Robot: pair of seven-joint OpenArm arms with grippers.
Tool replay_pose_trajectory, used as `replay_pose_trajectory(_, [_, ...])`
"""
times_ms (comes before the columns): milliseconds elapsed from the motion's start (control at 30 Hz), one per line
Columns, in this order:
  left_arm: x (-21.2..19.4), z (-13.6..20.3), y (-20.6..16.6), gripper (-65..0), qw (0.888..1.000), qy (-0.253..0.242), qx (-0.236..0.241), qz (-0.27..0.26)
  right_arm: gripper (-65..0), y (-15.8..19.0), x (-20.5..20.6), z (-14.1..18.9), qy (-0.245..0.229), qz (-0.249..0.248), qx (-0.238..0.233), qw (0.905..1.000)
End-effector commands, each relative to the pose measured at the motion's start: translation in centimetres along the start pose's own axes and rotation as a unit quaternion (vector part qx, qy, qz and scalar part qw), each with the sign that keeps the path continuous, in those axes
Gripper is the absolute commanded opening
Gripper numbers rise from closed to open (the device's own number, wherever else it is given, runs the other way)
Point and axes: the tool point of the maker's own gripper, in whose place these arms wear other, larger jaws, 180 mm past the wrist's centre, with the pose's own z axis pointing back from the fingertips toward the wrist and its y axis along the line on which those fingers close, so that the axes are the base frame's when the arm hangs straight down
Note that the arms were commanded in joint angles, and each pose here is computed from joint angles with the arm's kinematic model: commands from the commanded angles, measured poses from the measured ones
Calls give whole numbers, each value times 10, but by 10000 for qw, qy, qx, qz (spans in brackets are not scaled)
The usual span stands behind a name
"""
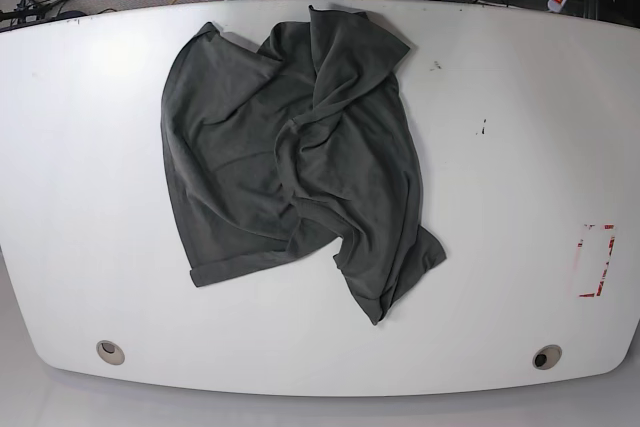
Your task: Fold the T-shirt properly
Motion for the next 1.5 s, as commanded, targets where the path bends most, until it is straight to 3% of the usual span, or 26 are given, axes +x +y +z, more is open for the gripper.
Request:
replay_pose_trajectory(0, [0, 1, 6, -149, 10000, -22, 52, -10, -514, -5, 3, 2, -99, -9, -17, 9999])
replay_pose_trajectory(333, [0, 1, 7, -149, 10000, -61, 57, 17, -518, -5, 0, 4, -221, -38, -26, 9997])
replay_pose_trajectory(533, [-7, 7, 10, -149, 9986, -522, 81, -6, -520, -12, -5, 11, -351, 50, -143, 9993])
replay_pose_trajectory(767, [-24, 15, 17, -150, 9983, -554, 141, -58, -520, -13, -11, 21, -441, 234, -261, 9984])
replay_pose_trajectory(1000, [-15, 40, 24, -150, 9926, -1171, 232, -208, -520, -6, -15, 43, -606, 505, -384, 9961])
replay_pose_trajectory(1467, [-24, 116, 44, -150, 9797, -1868, 423, -595, -520, 3, -34, 95, -893, 848, -638, 9903])
